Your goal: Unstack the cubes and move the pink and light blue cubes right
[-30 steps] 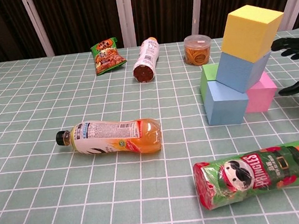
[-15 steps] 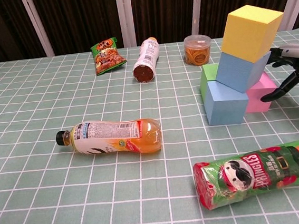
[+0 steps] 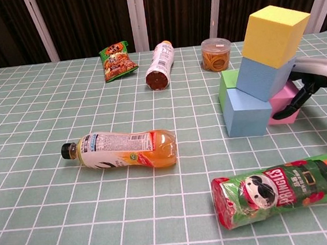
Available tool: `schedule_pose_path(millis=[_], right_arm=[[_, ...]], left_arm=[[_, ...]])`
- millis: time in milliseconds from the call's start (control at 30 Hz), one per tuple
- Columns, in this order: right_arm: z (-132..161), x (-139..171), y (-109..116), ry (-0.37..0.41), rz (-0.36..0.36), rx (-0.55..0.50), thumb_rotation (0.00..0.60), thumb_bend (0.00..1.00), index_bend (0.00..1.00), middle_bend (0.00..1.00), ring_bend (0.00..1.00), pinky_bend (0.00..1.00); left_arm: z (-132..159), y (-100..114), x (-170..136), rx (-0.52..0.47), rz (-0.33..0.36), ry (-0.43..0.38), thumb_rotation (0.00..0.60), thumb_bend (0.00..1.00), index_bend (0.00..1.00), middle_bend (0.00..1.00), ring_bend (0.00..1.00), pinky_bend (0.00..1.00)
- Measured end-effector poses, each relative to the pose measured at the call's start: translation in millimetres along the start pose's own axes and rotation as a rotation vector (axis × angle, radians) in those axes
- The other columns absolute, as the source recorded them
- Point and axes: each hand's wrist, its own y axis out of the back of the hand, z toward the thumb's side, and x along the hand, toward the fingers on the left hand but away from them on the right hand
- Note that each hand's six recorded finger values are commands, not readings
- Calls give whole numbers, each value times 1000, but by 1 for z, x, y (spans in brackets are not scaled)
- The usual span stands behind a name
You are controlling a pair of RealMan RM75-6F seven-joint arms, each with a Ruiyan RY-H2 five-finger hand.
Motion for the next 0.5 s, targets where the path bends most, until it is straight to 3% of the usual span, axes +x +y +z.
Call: schedule_pose_path(millis=[133, 333, 500], right_arm=[[2, 1, 1, 5, -8, 18, 600, 184, 640, 467, 503, 0], [8, 3, 8, 17, -48, 9, 600, 188, 646, 474, 510, 1], [30, 3, 17, 59, -60, 26, 600, 188, 651, 480, 531, 29]], left_arm=[[1, 0, 0, -2, -5, -4, 600, 151, 185, 0, 0, 0], [0, 0, 0, -6, -6, 1, 600, 151, 185, 0, 0, 0], [1, -2, 1, -9, -14, -7, 600, 151, 185, 0, 0, 0]])
